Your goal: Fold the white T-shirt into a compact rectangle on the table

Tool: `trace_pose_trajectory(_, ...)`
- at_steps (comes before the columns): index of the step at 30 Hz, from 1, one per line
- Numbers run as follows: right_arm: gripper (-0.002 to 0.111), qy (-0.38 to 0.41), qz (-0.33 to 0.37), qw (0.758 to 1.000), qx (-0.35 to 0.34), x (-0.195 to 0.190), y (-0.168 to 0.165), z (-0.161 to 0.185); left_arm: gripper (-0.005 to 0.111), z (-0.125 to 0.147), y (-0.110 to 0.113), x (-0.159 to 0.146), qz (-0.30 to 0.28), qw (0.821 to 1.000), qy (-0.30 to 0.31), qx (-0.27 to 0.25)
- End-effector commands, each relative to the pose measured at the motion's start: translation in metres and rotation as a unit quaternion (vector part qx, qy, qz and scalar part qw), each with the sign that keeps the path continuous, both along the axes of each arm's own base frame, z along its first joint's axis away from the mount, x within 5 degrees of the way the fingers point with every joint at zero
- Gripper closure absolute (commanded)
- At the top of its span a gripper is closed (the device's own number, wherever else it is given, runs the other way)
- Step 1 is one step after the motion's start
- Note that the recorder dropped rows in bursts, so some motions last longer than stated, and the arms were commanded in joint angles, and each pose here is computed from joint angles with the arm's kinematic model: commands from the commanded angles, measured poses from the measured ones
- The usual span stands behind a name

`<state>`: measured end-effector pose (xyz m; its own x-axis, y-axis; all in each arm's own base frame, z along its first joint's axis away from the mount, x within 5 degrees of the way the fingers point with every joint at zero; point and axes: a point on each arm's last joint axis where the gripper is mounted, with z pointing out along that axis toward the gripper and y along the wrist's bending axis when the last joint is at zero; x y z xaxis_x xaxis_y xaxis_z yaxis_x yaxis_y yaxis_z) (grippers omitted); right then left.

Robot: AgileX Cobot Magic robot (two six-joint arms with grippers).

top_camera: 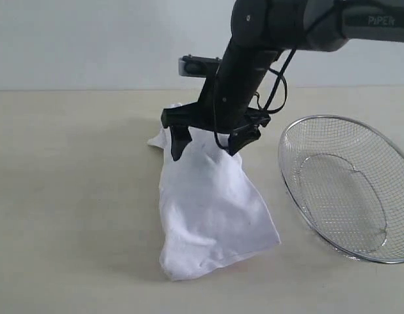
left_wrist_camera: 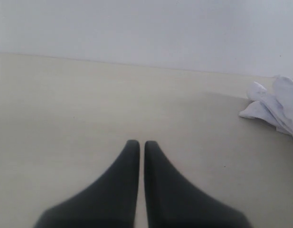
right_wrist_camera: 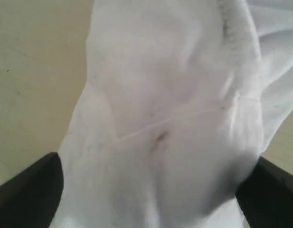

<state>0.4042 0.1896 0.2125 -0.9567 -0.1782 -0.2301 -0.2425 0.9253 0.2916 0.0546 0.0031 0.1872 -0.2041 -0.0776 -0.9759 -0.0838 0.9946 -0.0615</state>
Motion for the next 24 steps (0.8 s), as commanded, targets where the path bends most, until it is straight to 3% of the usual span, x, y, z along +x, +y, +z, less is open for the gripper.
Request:
trace_pose_trajectory(1,0.024,-0.022,0.017,0.999,-0.031,-0.001,-0.006,0.046,0.102,-0.001,0.0,0.0,0.0,1.0,-0.002,-0.003)
trace_pose_trajectory(4,0.041,-0.052,0.011,0.994,-0.097,0.001,-0.019,0.068,0.102,-0.001,0.0,0.0,0.0,1.0,-0.002,-0.003)
trace_pose_trajectory(8,0.102,-0.122,0.019,0.968,-0.22,0.01,-0.042,0.083,0.102,-0.001,0.0,0.0,0.0,1.0,-0.002,-0.003)
trace_pose_trajectory(9,0.107,-0.133,0.019,0.961,-0.243,0.01,-0.046,0.086,0.102,-0.001,0.0,0.0,0.0,1.0,-0.002,-0.003)
trace_pose_trajectory(17,0.109,-0.092,0.027,0.96,-0.264,0.014,-0.086,0.068,0.102,-0.001,0.0,0.0,0.0,1.0,-0.002,-0.003)
trace_pose_trajectory(24,0.109,-0.008,-0.003,0.959,-0.283,-0.029,-0.135,0.047,0.102,-0.001,0.0,0.0,0.0,1.0,-0.002,-0.003)
